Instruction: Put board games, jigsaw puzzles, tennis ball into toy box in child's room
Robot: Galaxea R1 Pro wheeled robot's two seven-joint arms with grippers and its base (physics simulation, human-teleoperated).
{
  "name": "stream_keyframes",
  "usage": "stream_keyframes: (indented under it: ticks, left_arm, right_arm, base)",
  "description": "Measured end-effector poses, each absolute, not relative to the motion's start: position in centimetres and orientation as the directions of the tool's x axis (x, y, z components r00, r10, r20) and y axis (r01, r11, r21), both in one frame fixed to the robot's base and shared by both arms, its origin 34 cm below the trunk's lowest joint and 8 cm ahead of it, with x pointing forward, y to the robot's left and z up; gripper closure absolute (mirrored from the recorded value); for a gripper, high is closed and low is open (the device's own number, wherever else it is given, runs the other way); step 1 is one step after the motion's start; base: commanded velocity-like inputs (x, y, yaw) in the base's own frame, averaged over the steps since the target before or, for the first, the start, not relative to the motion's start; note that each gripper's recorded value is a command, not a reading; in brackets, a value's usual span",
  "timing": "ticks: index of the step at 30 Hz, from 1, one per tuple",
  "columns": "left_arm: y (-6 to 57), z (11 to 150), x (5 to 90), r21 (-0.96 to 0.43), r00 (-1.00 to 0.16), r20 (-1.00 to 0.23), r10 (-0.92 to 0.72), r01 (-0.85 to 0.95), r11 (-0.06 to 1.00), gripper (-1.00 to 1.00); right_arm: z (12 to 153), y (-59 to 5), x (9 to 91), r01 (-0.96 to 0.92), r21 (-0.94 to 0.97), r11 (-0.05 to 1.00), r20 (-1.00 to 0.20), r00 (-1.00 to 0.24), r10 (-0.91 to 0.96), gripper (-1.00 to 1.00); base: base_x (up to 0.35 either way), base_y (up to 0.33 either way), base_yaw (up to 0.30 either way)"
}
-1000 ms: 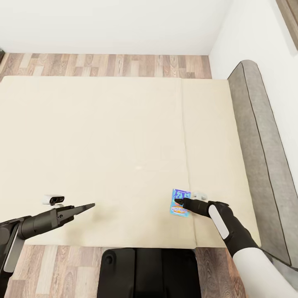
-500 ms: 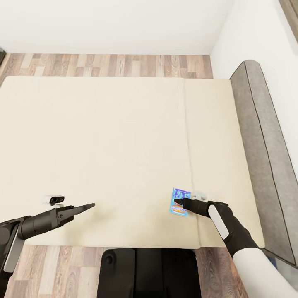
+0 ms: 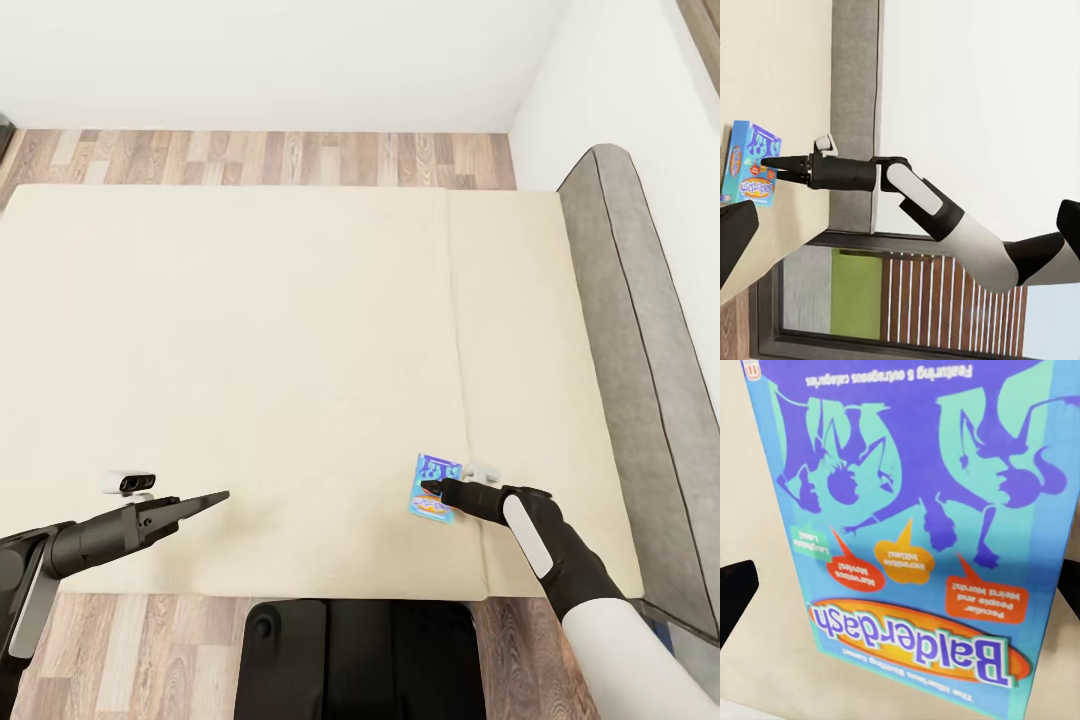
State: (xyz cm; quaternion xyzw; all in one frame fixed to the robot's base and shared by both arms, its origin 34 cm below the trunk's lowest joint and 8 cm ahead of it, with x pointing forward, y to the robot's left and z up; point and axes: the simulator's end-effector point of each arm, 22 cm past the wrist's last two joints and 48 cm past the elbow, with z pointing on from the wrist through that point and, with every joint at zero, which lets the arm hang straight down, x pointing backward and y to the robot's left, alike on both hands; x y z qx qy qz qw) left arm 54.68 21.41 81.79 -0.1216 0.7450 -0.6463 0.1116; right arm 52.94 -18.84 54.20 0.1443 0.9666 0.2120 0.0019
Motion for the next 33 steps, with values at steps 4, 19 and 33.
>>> stream_keyframes:
  ticks: [4,19,33]
  left_arm:
    - [21.41,81.8,54.68,-0.99,-0.945,-0.009,-0.326,-0.037,0.135,-1.0]
    - [21.41,81.79,54.68,-0.99,-0.946,-0.009,-0.325,-0.037,0.135,-1.0]
    - [21.41,81.79,54.68,-0.99,-0.945,-0.009,-0.326,-0.037,0.135,-1.0]
  right_arm:
    - [54.19,-18.85,52.95,0.278,0.41,0.869,0.057,-0.958,0.28,-1.0]
    - [54.12,-19.0,52.92,0.278,0.403,0.872,0.056,-0.958,0.28,-1.0]
    - [54.12,-19.01,52.92,0.278,0.403,0.872,0.056,-0.958,0.28,-1.0]
  base:
    - [0.0,0.0,0.0]
    - [0.0,0.007,0.0]
    - [0.0,0.036,0.0]
